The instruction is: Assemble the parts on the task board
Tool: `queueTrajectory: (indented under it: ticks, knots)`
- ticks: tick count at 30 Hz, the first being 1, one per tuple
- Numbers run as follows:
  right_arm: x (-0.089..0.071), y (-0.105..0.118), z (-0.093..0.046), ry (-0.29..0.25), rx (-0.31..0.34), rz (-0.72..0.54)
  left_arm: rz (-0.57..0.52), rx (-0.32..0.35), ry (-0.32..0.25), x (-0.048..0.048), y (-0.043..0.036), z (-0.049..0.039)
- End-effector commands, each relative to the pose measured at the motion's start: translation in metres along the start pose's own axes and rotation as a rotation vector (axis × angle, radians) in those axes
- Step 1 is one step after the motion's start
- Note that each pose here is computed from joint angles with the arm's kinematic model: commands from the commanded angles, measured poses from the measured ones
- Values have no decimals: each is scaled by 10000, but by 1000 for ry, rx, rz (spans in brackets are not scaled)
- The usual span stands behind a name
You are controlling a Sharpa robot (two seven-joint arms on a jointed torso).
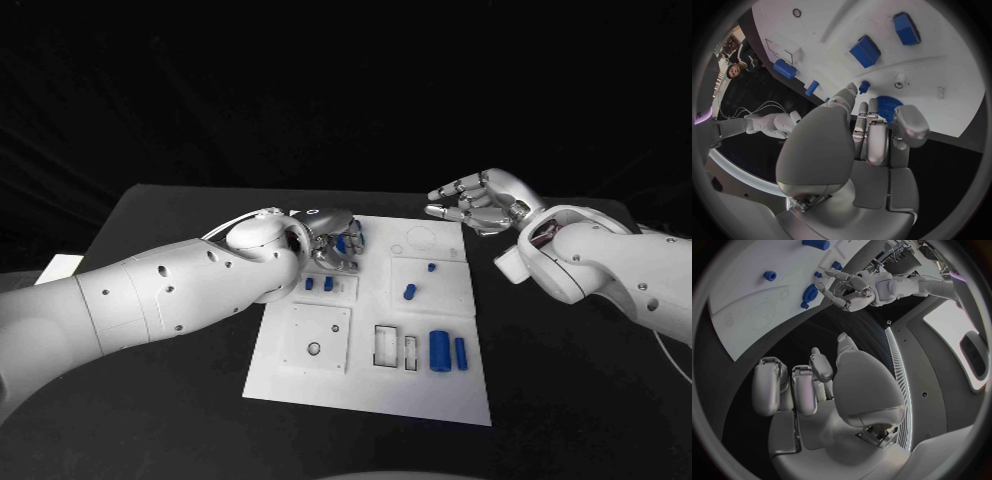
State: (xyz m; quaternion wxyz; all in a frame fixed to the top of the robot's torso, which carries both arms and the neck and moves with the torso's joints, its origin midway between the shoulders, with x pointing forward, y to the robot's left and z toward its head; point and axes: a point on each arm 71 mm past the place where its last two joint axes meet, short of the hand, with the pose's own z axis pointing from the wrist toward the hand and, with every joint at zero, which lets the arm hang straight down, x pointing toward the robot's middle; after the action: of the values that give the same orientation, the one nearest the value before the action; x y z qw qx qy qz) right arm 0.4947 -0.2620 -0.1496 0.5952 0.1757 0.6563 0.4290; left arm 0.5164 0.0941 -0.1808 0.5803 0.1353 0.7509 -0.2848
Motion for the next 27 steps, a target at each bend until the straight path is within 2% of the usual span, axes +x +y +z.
queueTrajectory:
  ticks: [1,10,19,27]
  knots:
    - [15,10,2,11,-11,1,39,-20,52,42,2,14]
    - [24,16,5,13,-13,2,52,-31,84,73,3,54]
    - [34,23,10,15,-16,3,48,-11,84,114,-25,91]
    - [35,25,10,16,-16,4,45,-11,86,137,-21,101]
